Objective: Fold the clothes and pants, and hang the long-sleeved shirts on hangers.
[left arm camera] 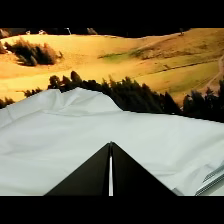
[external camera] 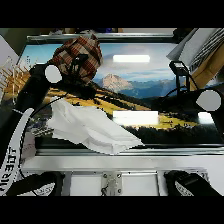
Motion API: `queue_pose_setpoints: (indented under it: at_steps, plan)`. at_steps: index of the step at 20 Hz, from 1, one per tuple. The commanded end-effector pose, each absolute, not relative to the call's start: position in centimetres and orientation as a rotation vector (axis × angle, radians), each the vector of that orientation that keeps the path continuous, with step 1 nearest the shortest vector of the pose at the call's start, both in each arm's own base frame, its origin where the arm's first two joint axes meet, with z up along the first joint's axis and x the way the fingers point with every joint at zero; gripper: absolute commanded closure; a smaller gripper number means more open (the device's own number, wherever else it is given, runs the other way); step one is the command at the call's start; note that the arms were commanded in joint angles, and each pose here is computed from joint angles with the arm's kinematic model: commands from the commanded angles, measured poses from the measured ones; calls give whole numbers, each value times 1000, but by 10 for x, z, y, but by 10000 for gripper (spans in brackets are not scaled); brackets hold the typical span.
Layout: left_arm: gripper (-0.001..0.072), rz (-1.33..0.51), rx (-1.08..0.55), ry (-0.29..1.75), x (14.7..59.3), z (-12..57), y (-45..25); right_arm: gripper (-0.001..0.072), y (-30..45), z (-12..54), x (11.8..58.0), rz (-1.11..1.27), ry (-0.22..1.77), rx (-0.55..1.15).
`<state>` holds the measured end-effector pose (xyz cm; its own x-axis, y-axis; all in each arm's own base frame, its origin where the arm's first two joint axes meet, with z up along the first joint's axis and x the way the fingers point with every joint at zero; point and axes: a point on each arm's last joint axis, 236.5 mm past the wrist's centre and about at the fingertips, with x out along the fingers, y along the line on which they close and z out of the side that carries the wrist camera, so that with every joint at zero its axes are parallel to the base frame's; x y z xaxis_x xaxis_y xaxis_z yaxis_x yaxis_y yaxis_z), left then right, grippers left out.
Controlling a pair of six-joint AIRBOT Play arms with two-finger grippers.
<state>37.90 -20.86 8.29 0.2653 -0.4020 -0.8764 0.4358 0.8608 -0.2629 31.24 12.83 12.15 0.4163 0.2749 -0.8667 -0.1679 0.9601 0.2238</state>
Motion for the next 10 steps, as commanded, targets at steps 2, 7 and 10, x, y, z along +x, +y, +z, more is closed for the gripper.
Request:
queue_pose_setpoints:
  at_steps: [2, 7, 10]
  plan:
    - [691, -565, 33, 1173, 379, 83, -209, 697, 129, 121, 312, 279, 1109, 108]
    - [691, -568, 22, 1173, 379, 83, -211, 697, 129, 121, 312, 279, 1109, 108]
    - [691, -551, 38, 1174, 381, 85, -204, 698, 129, 121, 312, 279, 1109, 108]
